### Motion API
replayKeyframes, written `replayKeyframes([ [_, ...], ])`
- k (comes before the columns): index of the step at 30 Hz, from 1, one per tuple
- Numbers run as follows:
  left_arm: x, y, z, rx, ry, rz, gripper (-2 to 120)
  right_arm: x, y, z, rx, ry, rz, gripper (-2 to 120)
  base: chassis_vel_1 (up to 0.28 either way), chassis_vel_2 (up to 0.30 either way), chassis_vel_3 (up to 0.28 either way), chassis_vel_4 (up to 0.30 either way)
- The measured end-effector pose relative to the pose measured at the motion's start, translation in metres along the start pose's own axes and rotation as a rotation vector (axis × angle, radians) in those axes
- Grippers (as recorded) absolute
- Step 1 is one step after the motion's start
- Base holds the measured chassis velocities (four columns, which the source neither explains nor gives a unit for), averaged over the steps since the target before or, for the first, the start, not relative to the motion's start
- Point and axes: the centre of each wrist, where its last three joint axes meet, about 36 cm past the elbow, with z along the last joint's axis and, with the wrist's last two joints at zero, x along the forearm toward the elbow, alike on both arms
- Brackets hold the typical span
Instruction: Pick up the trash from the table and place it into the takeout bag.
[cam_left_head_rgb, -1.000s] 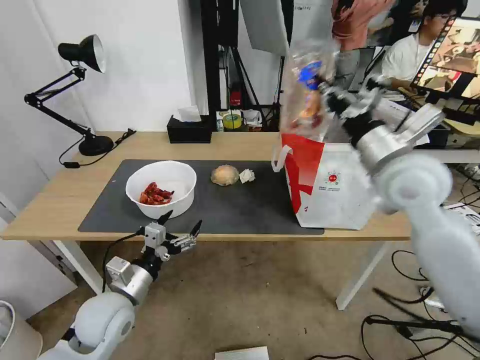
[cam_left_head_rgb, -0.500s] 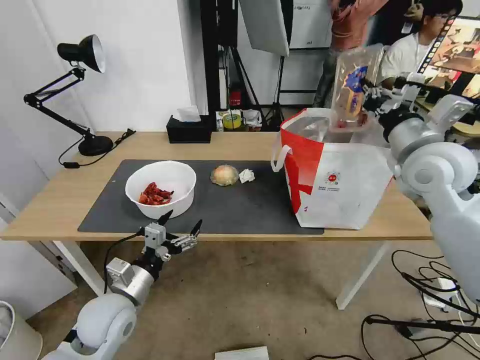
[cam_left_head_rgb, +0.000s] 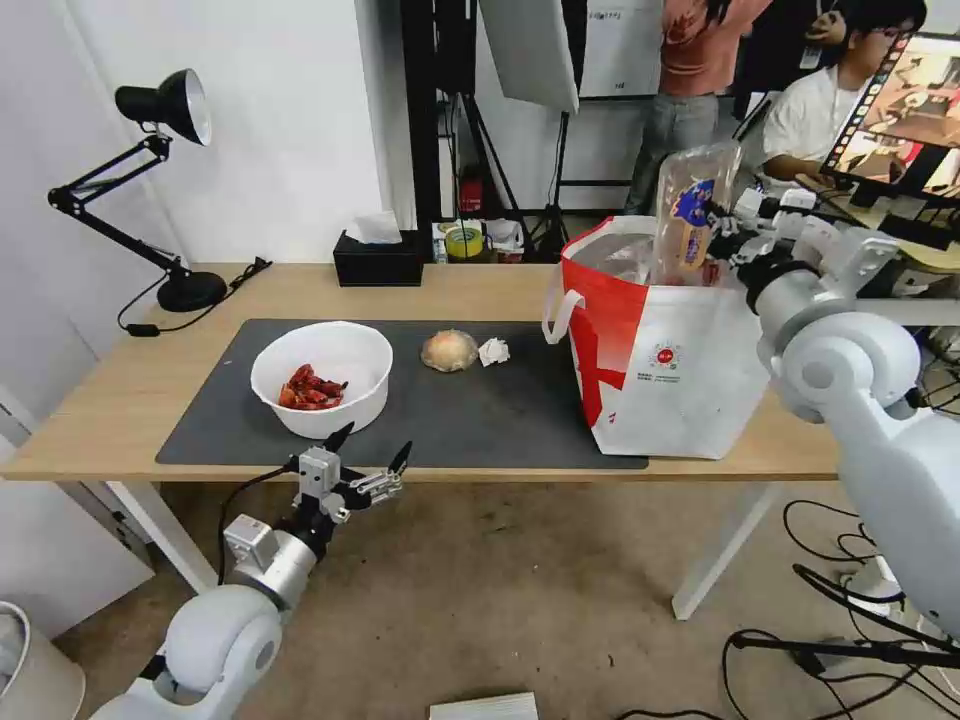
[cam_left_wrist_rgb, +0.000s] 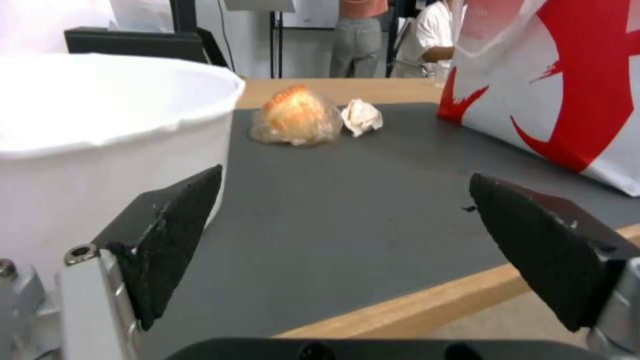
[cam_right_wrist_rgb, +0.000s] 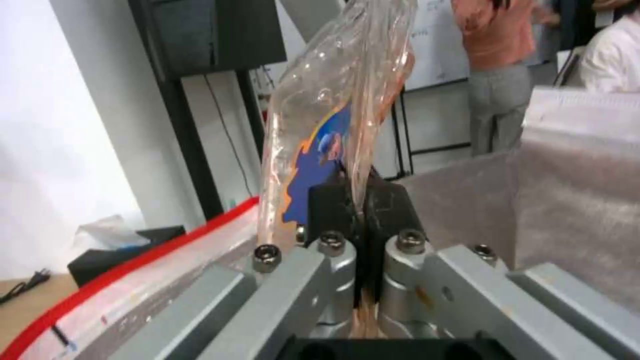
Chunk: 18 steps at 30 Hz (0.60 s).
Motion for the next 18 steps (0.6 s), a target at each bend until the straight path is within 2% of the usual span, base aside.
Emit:
replayKeyframes([
  [14, 0.0, -0.001, 0.001, -0.006, 0.01, 0.001, 100, 0.006, 0.009, 0.01, -0.034, 0.031, -0.004, 0, 0.0, 0.0, 0.0, 0.0],
  [18, -0.001, -0.001, 0.001, -0.006, 0.009, 0.002, 100, 0.009, 0.01, 0.01, -0.049, 0.054, 0.001, 8, 0.0, 0.0, 0.0, 0.0],
])
